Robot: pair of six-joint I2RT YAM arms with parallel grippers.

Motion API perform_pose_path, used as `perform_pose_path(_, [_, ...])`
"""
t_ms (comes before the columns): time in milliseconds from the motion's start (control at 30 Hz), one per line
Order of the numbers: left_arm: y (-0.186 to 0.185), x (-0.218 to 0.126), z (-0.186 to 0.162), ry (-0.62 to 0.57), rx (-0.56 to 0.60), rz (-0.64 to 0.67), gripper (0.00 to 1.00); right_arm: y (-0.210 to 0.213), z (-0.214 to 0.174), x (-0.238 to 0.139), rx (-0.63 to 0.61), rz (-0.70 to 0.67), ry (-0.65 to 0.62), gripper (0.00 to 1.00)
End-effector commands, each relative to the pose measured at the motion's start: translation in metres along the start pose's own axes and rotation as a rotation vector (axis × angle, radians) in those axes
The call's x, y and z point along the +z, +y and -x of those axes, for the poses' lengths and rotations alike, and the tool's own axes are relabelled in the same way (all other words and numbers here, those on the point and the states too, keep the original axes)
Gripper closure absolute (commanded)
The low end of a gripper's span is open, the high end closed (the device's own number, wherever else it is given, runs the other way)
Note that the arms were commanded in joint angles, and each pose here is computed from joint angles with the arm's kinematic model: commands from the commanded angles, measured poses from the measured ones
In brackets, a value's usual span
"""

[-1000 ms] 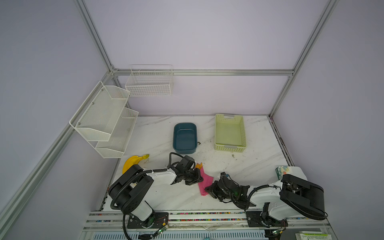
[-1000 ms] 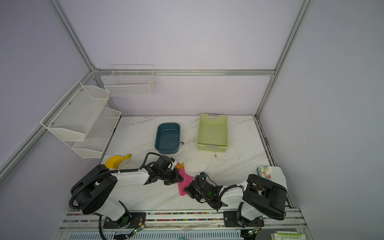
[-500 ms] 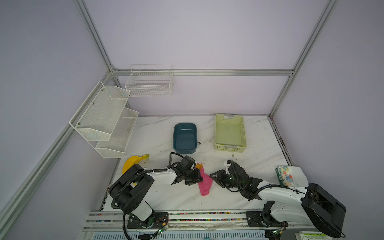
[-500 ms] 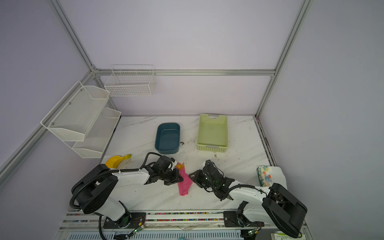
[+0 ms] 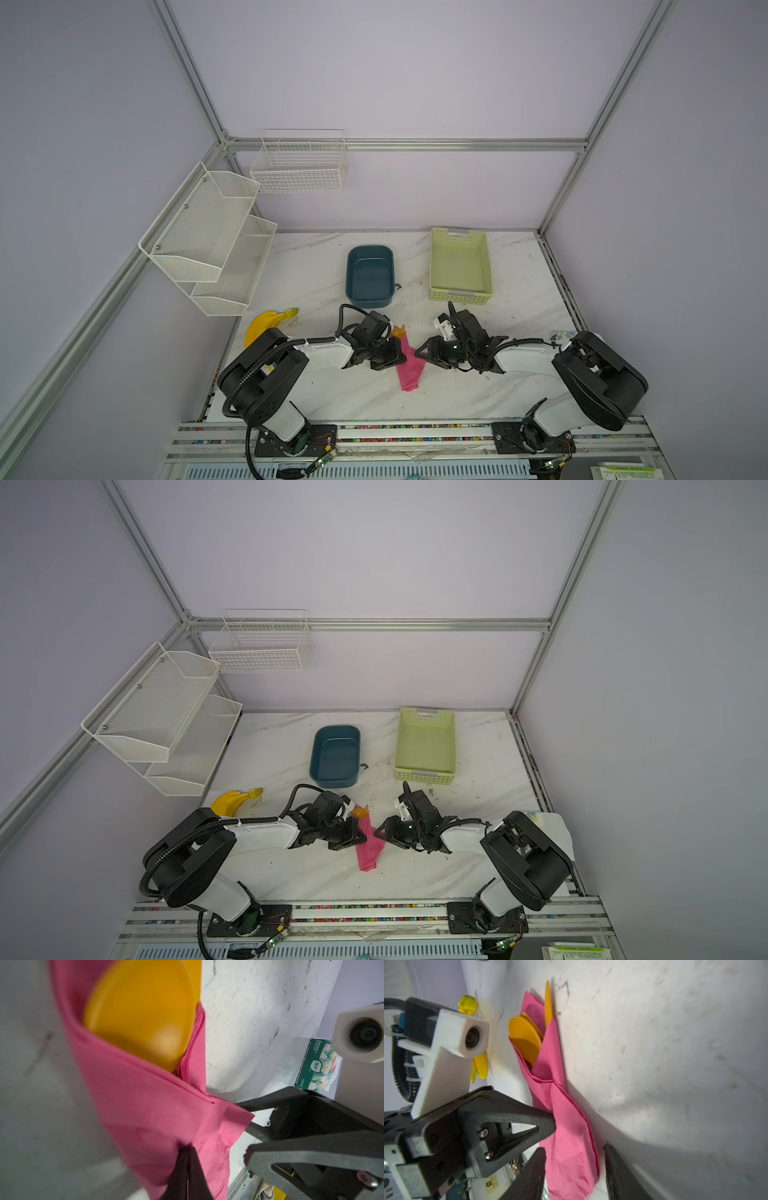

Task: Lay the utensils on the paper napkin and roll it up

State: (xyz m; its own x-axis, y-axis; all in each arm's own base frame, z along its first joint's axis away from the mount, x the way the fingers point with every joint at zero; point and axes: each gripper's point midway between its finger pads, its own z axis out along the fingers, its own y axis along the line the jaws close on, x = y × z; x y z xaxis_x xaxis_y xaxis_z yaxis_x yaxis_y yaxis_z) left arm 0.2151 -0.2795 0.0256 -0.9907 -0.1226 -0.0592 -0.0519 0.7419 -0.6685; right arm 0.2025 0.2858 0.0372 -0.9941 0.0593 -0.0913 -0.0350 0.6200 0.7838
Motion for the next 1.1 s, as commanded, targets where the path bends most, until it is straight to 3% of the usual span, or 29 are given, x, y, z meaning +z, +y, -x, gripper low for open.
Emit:
perform_pose_path(0, [0.039, 0.004, -0.019, 0.051, -0.023, 0.139, 0.93, -0.009, -0.017, 0.010, -0.023, 0.018, 0.101, 0.53])
perform_pose_path(400, [0.036, 0.000, -0.016, 0.031, -0.022, 0.137, 0.93, -0.021, -0.018, 0.024, 0.017, 0.034, 0.112, 0.68])
perform_pose_path(767, [0.026, -0.013, -0.007, -0.016, -0.003, 0.143, 0.91, -0.029, -0.014, 0.015, 0.020, -0.048, 0.069, 1.00])
perform_pose_path(1067, [0.005, -0.049, 0.010, -0.125, 0.035, 0.143, 0.82, -0.046, -0.017, 0.010, 0.045, -0.128, 0.049, 1.00])
